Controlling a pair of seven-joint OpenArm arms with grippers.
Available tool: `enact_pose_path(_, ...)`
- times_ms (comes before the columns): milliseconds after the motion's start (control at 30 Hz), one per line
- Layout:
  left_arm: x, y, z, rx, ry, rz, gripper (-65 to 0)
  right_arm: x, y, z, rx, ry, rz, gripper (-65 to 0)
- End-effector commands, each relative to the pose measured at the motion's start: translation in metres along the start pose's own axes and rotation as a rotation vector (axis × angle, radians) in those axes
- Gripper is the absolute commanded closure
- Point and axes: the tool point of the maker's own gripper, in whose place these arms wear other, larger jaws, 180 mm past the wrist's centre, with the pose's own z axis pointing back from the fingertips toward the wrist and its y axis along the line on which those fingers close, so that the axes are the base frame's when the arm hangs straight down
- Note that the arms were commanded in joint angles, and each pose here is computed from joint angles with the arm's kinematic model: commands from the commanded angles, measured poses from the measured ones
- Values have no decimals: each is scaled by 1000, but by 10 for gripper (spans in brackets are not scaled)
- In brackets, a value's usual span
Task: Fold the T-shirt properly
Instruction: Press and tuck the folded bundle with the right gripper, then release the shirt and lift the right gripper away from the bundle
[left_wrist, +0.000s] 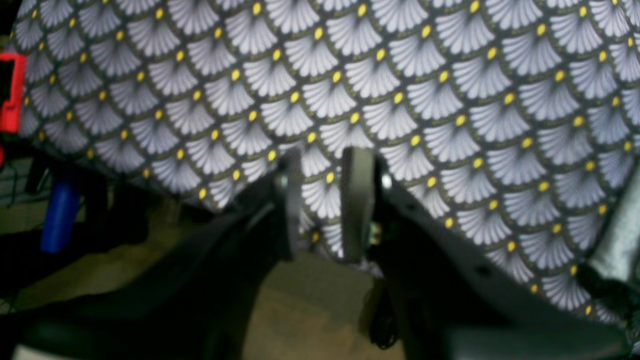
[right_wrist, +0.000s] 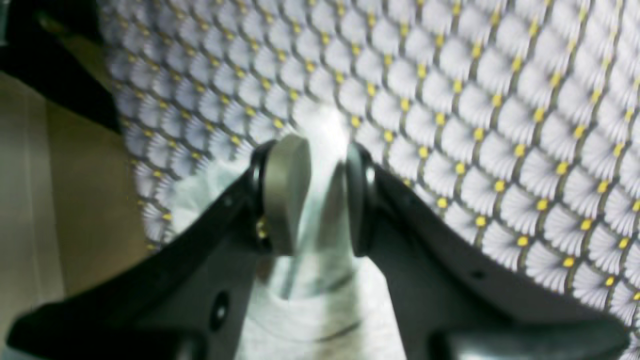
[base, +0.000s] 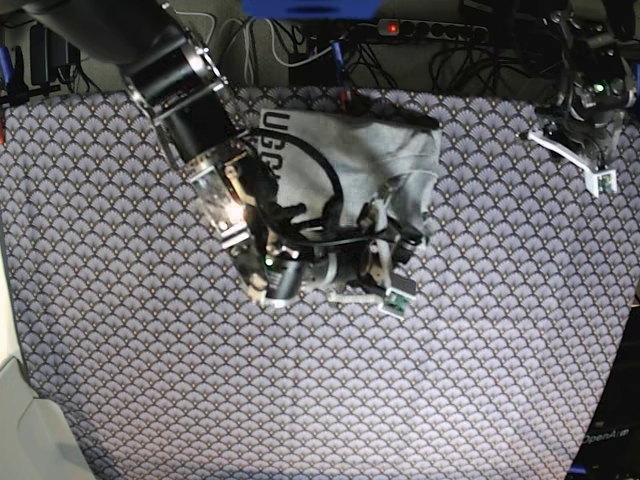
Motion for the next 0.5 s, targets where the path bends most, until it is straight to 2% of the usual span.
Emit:
enact_pose_path(0, 12, 4, 4, 11, -39, -12, -144, 26, -1, 9, -10, -66, 37, -178)
enact_pose_path(100, 14, 2, 5, 4, -46, -11, -144, 21, -3, 23, -42, -50, 74, -178)
enact_pose_path(233, 23, -12, 10, -81, -76, 26, -150, 7, -16, 54, -128, -25, 101, -177)
enact_pose_path(367, 35, -29, 19, -187, -115, 69, -231, -17, -45, 107, -283, -14, 61, -177)
enact_pose_path(467, 41, -40, 24, -260, -132, 99, -243, -51, -68, 149, -404, 34, 0, -177)
